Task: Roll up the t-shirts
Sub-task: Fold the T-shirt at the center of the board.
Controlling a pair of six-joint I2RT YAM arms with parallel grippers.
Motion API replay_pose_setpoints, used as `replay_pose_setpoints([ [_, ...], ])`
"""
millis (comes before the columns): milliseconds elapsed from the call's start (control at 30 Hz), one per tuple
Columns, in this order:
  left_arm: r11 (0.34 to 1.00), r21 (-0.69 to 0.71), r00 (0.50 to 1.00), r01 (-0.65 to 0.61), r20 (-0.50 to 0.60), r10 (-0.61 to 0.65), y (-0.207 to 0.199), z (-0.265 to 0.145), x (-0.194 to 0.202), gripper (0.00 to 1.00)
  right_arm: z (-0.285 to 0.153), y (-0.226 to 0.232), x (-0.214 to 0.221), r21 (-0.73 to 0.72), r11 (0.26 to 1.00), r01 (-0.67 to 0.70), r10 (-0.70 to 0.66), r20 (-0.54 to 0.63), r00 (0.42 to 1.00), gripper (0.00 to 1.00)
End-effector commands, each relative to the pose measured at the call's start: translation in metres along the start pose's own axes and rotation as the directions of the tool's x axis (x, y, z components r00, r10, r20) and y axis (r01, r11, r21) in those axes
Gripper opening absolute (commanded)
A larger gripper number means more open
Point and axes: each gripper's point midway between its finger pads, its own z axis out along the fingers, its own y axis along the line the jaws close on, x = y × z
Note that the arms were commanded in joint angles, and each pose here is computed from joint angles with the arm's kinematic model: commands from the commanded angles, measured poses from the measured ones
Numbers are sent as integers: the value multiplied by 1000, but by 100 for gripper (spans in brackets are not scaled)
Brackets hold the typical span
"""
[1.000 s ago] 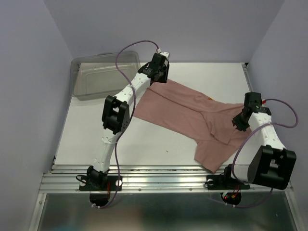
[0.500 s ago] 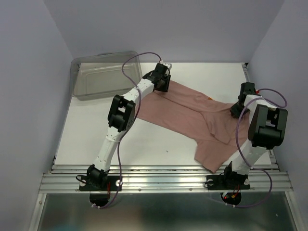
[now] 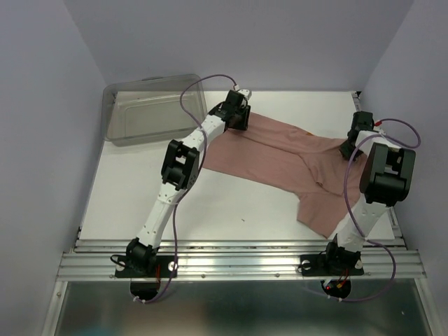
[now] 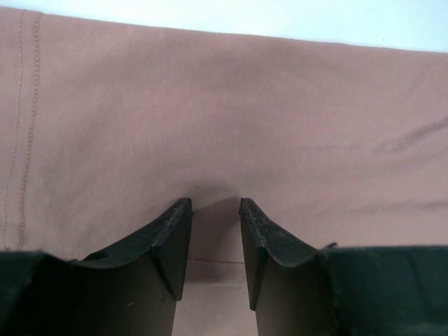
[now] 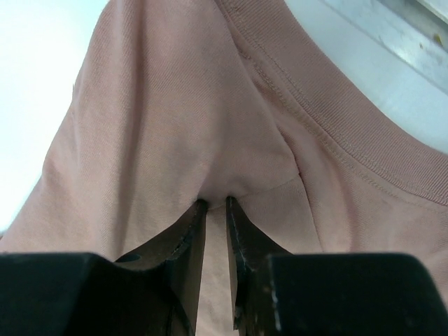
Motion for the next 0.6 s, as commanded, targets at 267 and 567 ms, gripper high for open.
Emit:
replay_pose_setpoints([
  [267,999,33,980,-22,199,15,-23,-82,-96,45,-58,15,-9,-205,977,-59,54,-29,998,28],
  [567,991,-87,978,105,189,-87,-2,-171,-63,45,-135,-4,36,-320,947,23,-35,-32,999,74],
])
